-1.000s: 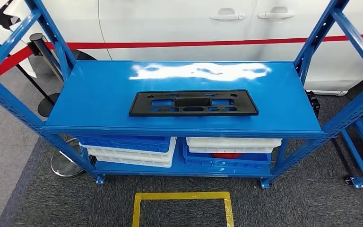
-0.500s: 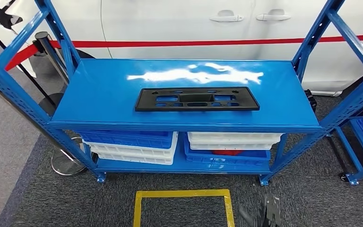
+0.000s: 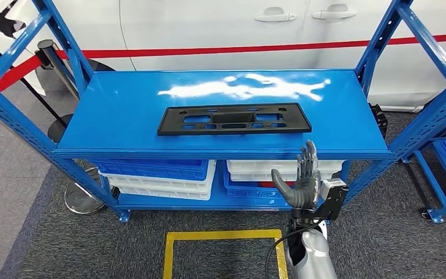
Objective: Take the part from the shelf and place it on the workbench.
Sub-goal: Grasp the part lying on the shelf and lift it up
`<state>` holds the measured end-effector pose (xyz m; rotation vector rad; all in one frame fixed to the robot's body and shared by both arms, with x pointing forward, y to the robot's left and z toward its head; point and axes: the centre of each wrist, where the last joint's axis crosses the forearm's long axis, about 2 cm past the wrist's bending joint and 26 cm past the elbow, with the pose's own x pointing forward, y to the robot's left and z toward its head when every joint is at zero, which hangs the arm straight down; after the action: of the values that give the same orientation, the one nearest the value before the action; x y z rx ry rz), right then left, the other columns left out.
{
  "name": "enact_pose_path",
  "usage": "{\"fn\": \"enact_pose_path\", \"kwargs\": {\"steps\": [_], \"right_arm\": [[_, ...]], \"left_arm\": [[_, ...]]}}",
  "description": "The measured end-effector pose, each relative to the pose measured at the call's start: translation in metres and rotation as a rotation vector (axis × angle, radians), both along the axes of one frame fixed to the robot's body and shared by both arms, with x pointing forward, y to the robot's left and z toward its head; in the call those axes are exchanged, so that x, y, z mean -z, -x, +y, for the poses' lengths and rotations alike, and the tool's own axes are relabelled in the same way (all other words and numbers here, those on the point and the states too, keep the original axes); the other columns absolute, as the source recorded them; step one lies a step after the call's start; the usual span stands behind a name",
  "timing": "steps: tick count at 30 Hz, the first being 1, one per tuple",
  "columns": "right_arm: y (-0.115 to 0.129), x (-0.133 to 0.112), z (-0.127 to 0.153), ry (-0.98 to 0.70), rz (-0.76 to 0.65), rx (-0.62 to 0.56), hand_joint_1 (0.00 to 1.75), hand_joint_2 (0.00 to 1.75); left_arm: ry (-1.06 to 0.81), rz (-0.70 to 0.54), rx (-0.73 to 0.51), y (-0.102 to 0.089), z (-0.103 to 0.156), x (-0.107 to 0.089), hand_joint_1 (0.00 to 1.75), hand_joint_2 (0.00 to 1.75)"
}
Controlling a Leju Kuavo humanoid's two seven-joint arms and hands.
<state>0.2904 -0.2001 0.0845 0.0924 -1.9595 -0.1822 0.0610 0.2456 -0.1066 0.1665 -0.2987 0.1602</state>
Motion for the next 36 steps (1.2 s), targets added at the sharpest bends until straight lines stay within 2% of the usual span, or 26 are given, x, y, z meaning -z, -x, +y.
{"fn": "enact_pose_path", "kwargs": {"steps": [6,16,25,36], "right_arm": [[0.015,-0.052,0.032,0.002,-0.241,-0.144,0.0,1.75],[0.033,-0.091,0.056,-0.008,-0.449,-0.259,0.0,1.75],[0.036,-0.11,0.076,0.029,-0.556,-0.31,0.0,1.75],[0.037,-0.114,0.086,0.031,-0.577,-0.353,0.0,1.75]], "left_arm": [[-0.001,0.001,-0.001,0.0,-0.002,0.0,0.0,0.0],[-0.003,-0.01,0.006,0.0,-0.002,0.0,0.0,0.0],[-0.001,-0.019,0.023,-0.001,-0.002,0.0,0.0,0.0],[0.0,0.001,0.016,0.0,-0.002,0.0,0.0,0.0]]}}
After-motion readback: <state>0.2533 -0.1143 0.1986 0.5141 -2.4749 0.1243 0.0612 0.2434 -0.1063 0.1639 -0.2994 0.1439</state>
